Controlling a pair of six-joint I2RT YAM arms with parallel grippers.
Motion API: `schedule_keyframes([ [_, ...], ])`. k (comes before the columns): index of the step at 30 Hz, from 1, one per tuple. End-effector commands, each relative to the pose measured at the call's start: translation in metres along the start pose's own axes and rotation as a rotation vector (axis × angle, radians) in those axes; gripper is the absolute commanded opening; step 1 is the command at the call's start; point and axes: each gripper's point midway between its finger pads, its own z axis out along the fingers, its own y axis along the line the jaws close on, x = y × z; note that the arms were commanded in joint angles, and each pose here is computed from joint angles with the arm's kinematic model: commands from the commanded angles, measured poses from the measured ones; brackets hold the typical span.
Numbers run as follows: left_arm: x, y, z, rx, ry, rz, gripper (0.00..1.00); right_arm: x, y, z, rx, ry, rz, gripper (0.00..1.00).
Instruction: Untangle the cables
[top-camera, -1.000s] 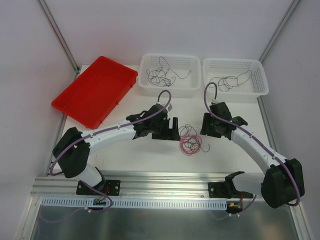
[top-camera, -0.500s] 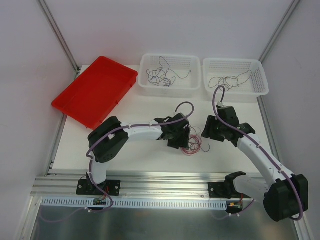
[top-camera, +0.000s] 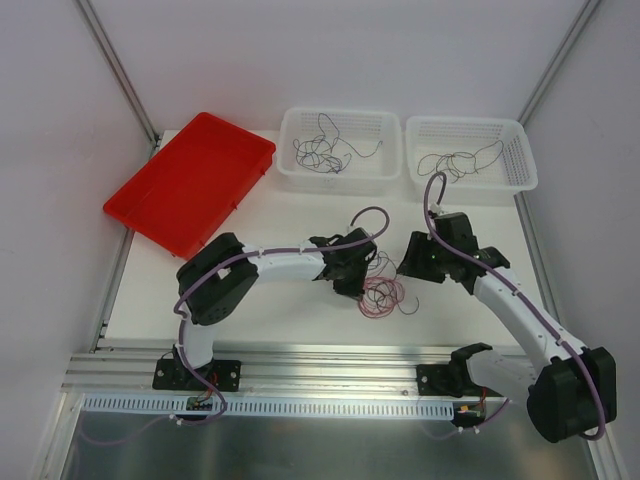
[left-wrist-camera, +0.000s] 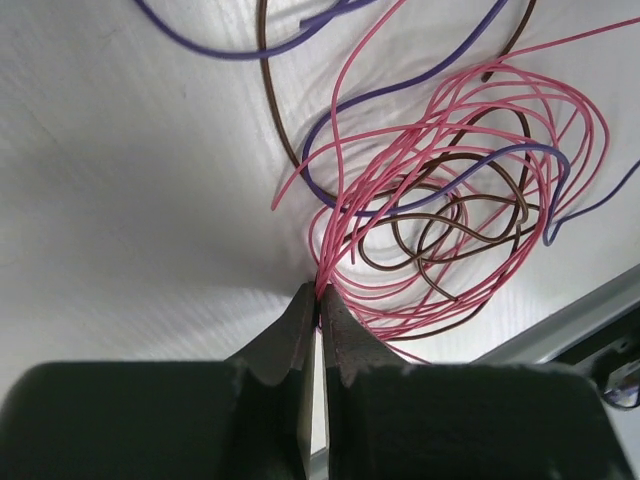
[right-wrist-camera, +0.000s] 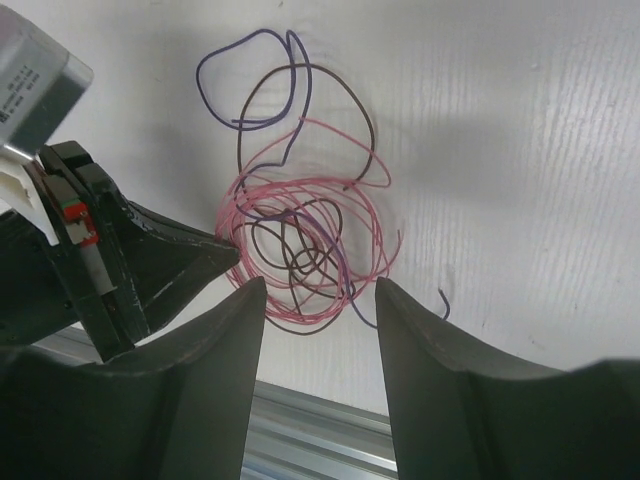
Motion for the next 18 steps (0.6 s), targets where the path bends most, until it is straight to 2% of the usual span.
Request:
schedule_keyframes([
  [1, 0.002, 0.013, -0.026, -0.033, -0.003, 0.112, 0.0, -0.026, 0.018, -0.002, -0.055, -0.045, -0.031, 0.51],
  [9, 0.022, 0.017, -0.045, 0.0, 0.056, 0.171, 0.0, -0.043, 0.034, 0.023, -0.078, -0.002, -0.026, 0.49],
  [18, 0.026, 0.013, -0.048, 0.027, 0.076, 0.175, 0.0, -0.028, 0.032, 0.07, -0.047, 0.102, 0.078, 0.42],
])
